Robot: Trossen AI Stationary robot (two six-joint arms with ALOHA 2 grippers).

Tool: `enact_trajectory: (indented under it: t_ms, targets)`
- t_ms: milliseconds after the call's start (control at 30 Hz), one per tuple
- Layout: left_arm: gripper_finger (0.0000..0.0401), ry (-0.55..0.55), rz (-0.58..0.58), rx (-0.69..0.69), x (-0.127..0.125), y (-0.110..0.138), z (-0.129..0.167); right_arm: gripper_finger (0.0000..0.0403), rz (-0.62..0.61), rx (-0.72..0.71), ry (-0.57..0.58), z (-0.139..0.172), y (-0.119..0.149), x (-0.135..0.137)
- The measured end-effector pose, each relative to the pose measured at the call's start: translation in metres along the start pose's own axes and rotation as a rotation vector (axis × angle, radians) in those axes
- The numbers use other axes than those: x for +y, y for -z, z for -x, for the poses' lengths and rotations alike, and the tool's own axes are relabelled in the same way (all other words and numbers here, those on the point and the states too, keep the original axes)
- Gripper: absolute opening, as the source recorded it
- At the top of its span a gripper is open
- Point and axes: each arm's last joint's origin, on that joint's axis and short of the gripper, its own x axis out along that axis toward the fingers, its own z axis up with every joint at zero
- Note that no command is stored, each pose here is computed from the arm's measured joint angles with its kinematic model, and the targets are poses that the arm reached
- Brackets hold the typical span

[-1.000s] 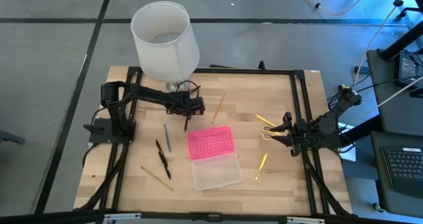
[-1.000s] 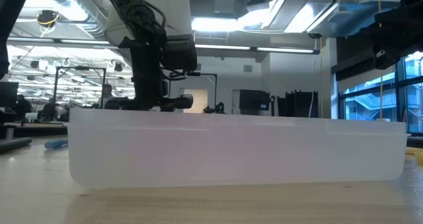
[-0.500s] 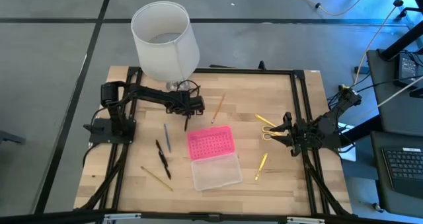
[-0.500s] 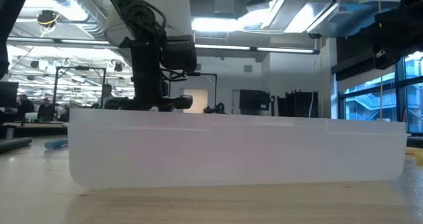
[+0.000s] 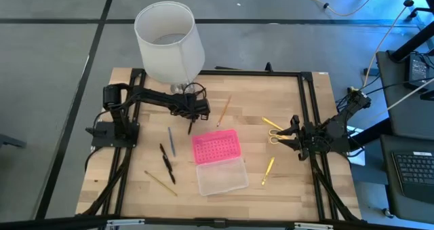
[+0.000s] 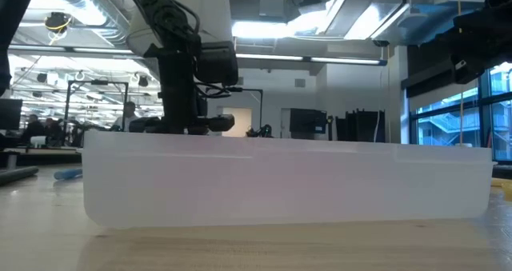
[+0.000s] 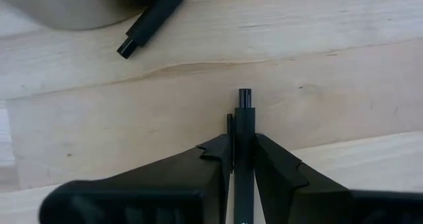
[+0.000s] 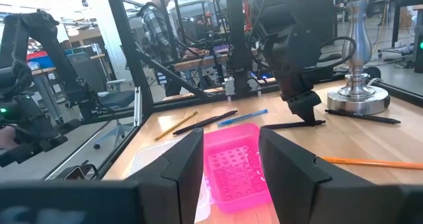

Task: Pick & place school supplies into a supply box
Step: Put the black pen into the transparent supply box

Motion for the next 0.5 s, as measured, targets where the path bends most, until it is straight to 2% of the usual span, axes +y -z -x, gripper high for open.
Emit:
enact_trajectory:
  t_ms: [167, 333, 500]
  targets:
    - [0.0046, 0.053, -0.013, 0.046, -0.001, 0.003, 0.012, 0.0151, 0.000, 0.000, 0.000, 0.000, 0.000, 0.000]
    - [0.0046, 0.112, -0.034, 0.032, -0.003, 0.008, 0.030, 0.0151, 0.001, 0.000, 0.000, 0.000, 0.000, 0.000]
    - [0.0047, 0.231, -0.070, 0.016, -0.007, 0.018, 0.059, 0.0151, 0.002, 0.000, 0.000, 0.000, 0.000, 0.000]
